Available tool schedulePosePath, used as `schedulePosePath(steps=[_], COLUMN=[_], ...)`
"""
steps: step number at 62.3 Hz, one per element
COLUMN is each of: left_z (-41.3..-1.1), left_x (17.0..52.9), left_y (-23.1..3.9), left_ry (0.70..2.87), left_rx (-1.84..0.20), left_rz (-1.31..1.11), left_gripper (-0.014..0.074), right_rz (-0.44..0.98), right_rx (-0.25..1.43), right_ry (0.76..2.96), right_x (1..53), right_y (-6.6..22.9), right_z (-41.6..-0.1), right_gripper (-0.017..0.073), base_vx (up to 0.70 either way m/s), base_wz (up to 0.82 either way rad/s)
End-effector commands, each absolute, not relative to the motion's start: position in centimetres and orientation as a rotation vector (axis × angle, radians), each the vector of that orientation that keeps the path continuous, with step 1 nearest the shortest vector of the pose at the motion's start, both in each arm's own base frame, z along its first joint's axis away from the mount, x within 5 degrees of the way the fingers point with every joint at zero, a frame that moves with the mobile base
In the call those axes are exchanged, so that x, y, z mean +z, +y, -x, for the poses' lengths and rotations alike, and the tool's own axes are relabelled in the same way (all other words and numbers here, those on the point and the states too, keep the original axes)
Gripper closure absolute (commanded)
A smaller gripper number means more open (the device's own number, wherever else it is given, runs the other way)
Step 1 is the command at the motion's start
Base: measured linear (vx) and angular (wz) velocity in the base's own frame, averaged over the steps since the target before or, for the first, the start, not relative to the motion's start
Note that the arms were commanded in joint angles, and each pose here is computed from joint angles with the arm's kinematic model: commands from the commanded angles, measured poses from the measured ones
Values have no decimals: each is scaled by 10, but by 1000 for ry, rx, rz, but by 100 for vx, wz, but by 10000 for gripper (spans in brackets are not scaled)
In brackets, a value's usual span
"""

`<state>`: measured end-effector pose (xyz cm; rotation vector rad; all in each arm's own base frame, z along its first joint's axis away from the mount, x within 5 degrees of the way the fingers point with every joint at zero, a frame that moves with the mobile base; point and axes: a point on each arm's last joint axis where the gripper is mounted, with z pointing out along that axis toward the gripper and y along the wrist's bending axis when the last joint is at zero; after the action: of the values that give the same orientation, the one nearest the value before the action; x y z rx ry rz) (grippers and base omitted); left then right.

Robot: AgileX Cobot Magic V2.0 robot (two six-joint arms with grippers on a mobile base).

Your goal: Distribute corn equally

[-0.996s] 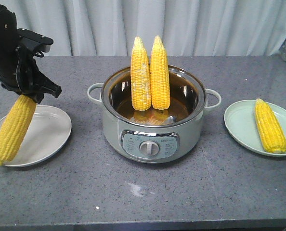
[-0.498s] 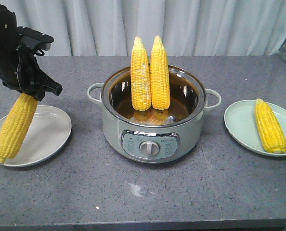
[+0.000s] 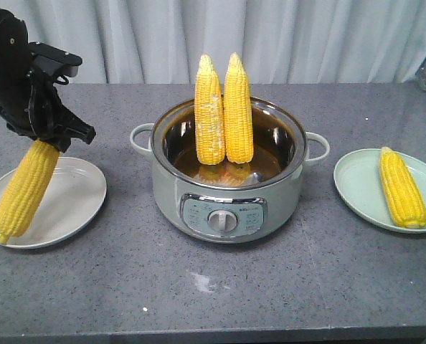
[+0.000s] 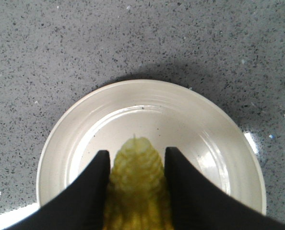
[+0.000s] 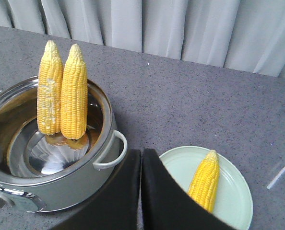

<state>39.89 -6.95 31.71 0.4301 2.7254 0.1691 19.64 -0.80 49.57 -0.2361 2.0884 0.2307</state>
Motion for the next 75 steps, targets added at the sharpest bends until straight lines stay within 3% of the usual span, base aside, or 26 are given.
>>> schedulePosePath(steps=[1,12,39,64,75], left_z=[-393,-393,-384,-337,-310], left_x=[344,344,351,417,447], left_y=[-68,-68,-68,-69,-63], left_ry=[2629,2632,2656,2485,2384], left_rx=[147,147,119,-61,-60], left_rz=[-390,-390,-350,-318,-328], left_gripper=[250,174,176,176,176], right_rz=[230,230,242,264,364], right_rx=[221,221,228,206,223], right_ry=[1993,1993,2005,1991,1915], right_x=[510,510,509,510,513], right_y=[-6,-6,-5,-6,-2], right_z=[-191,-191,-191,-191,-197], right_gripper=[568,568,566,563,549], base_vx=[0,0,0,0,0], base_wz=[0,0,0,0,0])
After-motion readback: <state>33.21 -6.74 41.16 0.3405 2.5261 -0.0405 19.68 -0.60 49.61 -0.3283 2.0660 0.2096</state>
